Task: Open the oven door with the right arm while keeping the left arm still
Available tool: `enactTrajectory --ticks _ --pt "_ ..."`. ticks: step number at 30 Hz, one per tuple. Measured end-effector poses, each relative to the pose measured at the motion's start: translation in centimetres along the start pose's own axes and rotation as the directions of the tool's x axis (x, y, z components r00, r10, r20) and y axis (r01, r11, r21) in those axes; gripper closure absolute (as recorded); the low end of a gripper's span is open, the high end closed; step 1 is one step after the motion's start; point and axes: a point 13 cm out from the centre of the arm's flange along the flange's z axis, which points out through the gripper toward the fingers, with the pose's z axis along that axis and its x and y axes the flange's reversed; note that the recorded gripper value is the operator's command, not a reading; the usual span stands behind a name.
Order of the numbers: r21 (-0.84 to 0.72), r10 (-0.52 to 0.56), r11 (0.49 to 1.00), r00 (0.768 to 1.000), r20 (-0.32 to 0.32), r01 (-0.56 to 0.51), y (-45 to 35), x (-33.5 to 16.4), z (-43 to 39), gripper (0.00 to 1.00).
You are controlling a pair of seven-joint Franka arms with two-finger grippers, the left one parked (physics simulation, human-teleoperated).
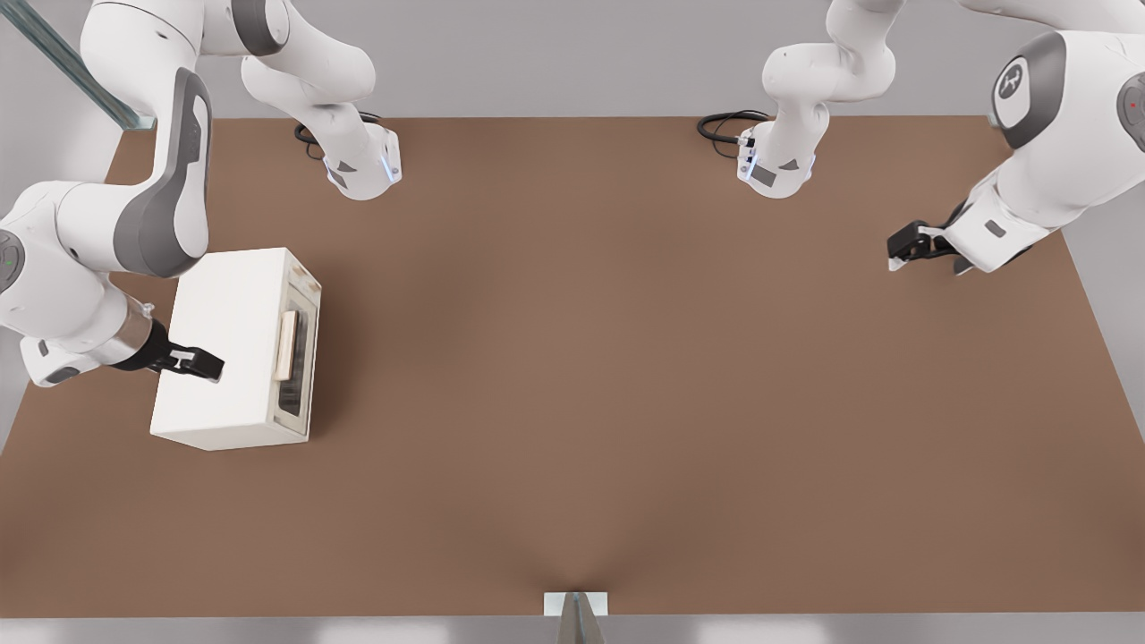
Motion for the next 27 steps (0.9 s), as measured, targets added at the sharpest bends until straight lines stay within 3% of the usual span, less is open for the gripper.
enactTrajectory --ticks 2,4,6,8,9,10,11,15,21,27 --pt "0.0 -0.016 1.0 1.0 -0.011 0.016 0.4 0.3 0.4 0.0" --pt "0.058 -0.139 0.988 0.988 -0.061 0.142 4.8 2.4 2.9 0.0" --pt "0.182 -0.305 0.927 0.941 -0.143 0.328 9.9 6.1 6.7 0.0" --pt "0.313 -0.406 0.833 0.888 -0.215 0.457 11.9 8.6 9.5 0.01" --pt "0.368 -0.433 0.788 0.869 -0.239 0.494 12.2 9.2 10.1 0.17" --pt "0.418 -0.449 0.747 0.855 -0.259 0.518 12.2 9.4 10.4 0.53" --pt "0.46 -0.45 0.714 0.849 -0.276 0.528 11.9 9.4 10.6 0.79" --pt "0.557 -0.391 0.646 0.853 -0.346 0.522 9.5 10.6 12.2 0.79" --pt "0.616 -0.261 0.636 0.88 -0.396 0.465 8.0 14.3 15.5 0.79" --pt "0.691 -0.181 0.613 0.919 -0.35 0.383 6.5 14.5 18.3 0.79"
